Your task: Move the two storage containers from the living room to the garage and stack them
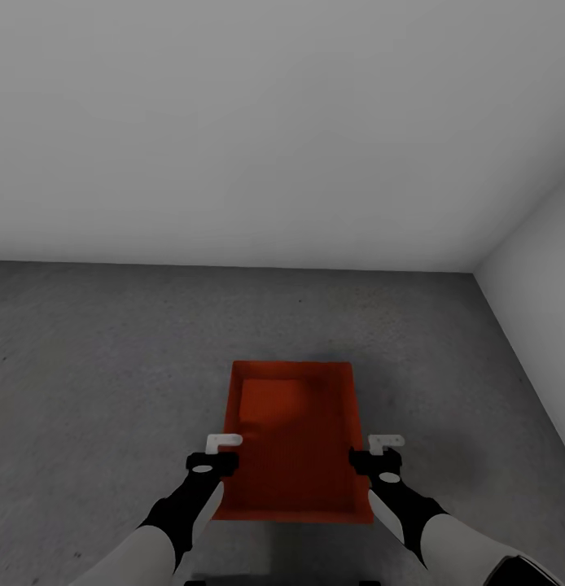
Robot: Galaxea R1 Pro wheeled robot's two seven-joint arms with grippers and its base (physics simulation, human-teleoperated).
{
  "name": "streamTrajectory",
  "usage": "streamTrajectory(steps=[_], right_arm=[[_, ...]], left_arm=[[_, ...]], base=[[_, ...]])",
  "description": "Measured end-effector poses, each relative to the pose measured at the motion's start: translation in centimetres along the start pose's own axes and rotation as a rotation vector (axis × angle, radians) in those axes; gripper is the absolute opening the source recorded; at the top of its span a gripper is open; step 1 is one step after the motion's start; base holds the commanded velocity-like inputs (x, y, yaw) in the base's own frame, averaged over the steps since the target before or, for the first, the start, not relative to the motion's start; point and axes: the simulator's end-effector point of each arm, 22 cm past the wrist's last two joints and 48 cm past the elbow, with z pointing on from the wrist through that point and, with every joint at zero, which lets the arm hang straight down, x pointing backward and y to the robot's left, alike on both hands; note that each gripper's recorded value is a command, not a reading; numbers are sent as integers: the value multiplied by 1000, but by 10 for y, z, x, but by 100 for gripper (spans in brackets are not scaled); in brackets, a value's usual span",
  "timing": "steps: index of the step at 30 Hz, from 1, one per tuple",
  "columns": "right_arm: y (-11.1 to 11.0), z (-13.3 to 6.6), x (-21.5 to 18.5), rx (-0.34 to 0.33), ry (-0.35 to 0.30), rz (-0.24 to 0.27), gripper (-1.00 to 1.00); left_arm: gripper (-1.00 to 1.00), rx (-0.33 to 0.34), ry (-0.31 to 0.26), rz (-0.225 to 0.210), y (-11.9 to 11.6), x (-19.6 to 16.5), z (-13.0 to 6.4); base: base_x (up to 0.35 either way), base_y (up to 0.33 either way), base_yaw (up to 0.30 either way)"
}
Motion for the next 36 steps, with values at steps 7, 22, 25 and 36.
streamTrajectory(steps=[7,22,25,36], right_arm=[[0,0,0,0,-1,0,100],[0,0,0,1,-1,0,100],[-1,0,0,1,-1,0,100],[-10,-9,-5,10,-1,-3,100]], left_arm=[[100,0,-1,1,0,-1,0],[100,0,-2,1,0,-1,0],[100,0,-2,1,0,-1,0],[100,-1,21,3,2,0,-11]], base=[[0,0,0],[0,0,0],[0,0,0],[0,0,0]])
